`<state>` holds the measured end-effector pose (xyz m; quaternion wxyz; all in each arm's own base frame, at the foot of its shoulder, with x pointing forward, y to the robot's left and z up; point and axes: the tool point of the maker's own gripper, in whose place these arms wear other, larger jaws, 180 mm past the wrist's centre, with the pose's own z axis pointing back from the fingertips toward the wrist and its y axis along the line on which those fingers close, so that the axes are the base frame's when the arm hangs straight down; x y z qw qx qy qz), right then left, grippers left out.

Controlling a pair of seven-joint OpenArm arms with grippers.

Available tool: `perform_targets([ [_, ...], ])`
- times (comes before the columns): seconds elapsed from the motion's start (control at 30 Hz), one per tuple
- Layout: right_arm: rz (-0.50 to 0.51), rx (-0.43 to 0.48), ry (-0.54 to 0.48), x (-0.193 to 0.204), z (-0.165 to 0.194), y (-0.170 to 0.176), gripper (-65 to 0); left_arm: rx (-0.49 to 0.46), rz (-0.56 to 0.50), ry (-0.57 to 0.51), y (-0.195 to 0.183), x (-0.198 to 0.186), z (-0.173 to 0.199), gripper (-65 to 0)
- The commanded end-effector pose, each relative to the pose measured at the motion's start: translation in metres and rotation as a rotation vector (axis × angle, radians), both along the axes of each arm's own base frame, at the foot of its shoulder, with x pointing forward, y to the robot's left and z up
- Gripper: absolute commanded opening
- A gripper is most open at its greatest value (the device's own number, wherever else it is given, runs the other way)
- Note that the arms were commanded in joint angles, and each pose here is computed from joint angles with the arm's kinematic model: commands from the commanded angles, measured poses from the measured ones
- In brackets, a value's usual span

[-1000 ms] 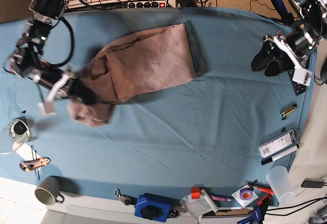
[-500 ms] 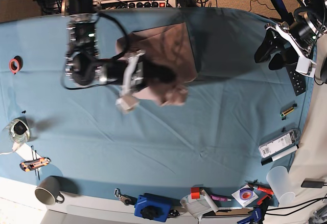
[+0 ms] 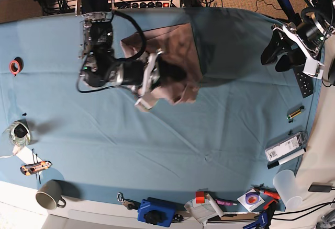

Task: Fold the T-shirt properly
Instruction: 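Fold the held end over the shirt toward the left gripper with the right gripper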

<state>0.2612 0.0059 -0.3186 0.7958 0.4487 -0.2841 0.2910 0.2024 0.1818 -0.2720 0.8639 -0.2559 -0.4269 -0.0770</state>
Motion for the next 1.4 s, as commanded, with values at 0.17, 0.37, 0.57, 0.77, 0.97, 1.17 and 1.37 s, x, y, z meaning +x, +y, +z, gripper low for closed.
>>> perform_targets([
  [0.17, -0.160, 0.045, -0.065, 0.030, 0.022, -0.038, -65.0, -0.004, -0.003, -0.043, 0.000, 0.003, 0.011, -31.5],
  [0.37, -0.182, 0.045, -0.067, 0.032, 0.022, -0.044, -65.0, -0.004, -0.003, -0.044, 0.000, 0.003, 0.011, -31.5],
  [0.57, -0.047, 0.017, -0.041, 0.011, 0.012, -0.014, -65.0, 0.007, -0.017, -0.063, -0.001, 0.003, 0.012, -31.5],
  [0.77, 0.106, -0.022, -0.020, -0.016, 0.000, 0.017, -53.6, 0.013, -0.014, -0.059, 0.000, 0.003, 0.011, -31.5],
  [0.97, 0.167, 0.068, -0.100, -0.021, 0.035, 0.035, -53.6, 0.019, -0.012, -0.055, 0.000, 0.003, 0.010, -31.5],
  [1.17, 0.132, 0.189, -0.164, -0.015, 0.073, 0.028, -53.6, 0.019, -0.012, -0.055, 0.000, 0.003, 0.010, -31.5],
  [1.37, -0.016, 0.277, -0.207, 0.009, 0.096, -0.010, -53.6, 0.021, -0.011, -0.054, 0.001, 0.003, 0.010, -31.5],
])
